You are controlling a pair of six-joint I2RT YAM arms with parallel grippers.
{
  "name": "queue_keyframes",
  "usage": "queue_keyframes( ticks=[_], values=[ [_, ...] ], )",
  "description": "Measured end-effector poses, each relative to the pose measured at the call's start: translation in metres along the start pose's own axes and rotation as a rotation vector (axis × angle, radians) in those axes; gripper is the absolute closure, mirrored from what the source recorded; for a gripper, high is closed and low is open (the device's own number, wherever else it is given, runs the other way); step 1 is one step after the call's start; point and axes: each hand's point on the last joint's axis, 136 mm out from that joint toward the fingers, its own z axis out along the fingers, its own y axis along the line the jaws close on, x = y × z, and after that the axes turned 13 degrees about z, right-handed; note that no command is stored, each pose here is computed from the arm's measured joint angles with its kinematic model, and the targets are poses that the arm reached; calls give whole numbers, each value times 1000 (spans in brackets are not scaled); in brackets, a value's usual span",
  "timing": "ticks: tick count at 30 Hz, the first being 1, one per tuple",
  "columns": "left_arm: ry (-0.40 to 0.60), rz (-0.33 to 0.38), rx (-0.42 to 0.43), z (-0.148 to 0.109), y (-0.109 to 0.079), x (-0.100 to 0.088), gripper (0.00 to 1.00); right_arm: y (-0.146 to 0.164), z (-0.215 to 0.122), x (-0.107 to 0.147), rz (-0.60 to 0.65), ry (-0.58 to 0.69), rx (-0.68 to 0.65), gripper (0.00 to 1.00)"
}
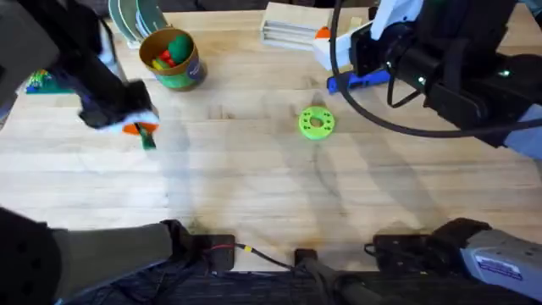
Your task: Pick up the gripper from the table and insert it into the empty holder that is missing its gripper. Then pick up a screw, insert it into the mounting hole, and use the screwdriver to tighten it. Finally, clean up the table by picking up the vegetable and placing it into the bucket.
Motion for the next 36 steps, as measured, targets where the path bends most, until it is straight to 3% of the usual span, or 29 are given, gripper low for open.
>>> queue_keyframes(
  ticks=[7,13,18,24,29,34,36],
  values=[
    [-393,-131,12,-83,10,-85,982,0,0,0,0,0,0,26],
    [-584,-180,154,-102,-8,-135,983,0,0,0,0,0,0,26],
    [-623,-161,228,-97,-32,-159,983,0,0,0,0,0,0,26],
    [-554,-139,273,-63,-57,-172,983,0,0,0,0,0,0,15],
    [-490,-148,275,-39,-60,-171,984,0,0,0,0,0,0,13],
    [-493,-154,262,-38,-57,-173,984,0,0,0,0,0,0,10],
    [-494,-159,244,-37,-54,-173,942,0,0,0,0,0,0,10]
  ],
)
